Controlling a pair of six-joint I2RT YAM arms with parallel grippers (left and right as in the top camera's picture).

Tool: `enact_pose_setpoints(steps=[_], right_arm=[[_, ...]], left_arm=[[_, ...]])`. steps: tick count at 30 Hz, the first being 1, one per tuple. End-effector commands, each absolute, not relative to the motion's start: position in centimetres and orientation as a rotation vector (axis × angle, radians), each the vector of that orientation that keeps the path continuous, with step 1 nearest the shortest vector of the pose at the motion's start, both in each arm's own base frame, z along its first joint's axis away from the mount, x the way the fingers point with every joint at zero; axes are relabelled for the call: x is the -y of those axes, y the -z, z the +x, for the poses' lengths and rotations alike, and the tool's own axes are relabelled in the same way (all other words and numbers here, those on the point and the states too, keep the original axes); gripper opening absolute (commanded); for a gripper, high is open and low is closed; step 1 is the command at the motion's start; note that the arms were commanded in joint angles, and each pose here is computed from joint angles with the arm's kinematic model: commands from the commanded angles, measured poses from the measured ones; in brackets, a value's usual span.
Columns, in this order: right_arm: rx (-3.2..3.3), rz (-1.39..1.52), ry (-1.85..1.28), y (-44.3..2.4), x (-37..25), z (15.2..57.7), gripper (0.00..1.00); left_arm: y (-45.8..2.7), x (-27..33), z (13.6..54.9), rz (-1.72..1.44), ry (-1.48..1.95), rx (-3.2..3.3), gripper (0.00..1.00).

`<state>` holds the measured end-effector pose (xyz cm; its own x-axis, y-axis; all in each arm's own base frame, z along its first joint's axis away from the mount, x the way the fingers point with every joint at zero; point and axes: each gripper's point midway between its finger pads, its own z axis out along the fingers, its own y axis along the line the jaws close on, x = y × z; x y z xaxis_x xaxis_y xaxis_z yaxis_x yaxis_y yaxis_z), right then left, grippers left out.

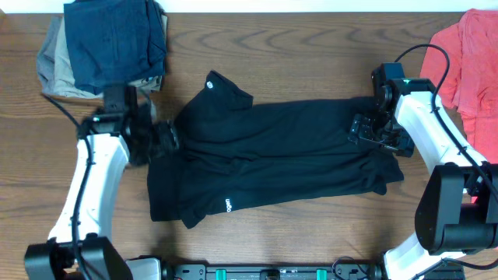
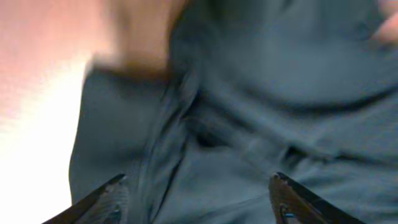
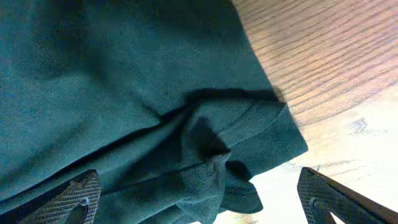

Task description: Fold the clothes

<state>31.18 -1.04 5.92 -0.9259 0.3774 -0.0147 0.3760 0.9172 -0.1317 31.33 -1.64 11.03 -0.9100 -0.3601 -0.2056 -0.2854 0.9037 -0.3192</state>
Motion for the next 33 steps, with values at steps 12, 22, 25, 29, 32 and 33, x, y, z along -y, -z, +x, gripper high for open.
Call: enact_pose_setpoints(steps=[12, 22, 25, 29, 32, 33], right_arm=[[3.098, -0.543, -0.138, -6.1, -0.2, 31.8, 0.99], [3.076, -0.436, -0.100, -5.2, -1.9, 30.6, 0.99], [3.069, -0.427, -0.103, -5.1, -2.0, 30.4, 0.99], [3.070, -0.426, -0.102, -5.1, -2.1, 30.4, 0.99], [3.068, -0.426, -0.098, -5.1, -2.1, 30.4, 0.99], [3.067, -0.426, -0.095, -5.1, -2.2, 30.3, 0.99]], left_arm=[[-14.5, 7.9, 43.8, 0.048, 0.421, -2.376, 0.84], [-8.0, 7.9, 49.5, 0.118, 0.354, -2.370, 0.88], [-6.2, 7.4, 49.8, 0.099, 0.305, -2.398, 0.88], [-3.7, 6.7, 49.5, 0.099, 0.248, -2.447, 0.88], [-2.5, 6.7, 49.3, 0.125, 0.234, -2.474, 0.88], [-2.1, 6.7, 49.2, 0.127, 0.235, -2.483, 0.88]])
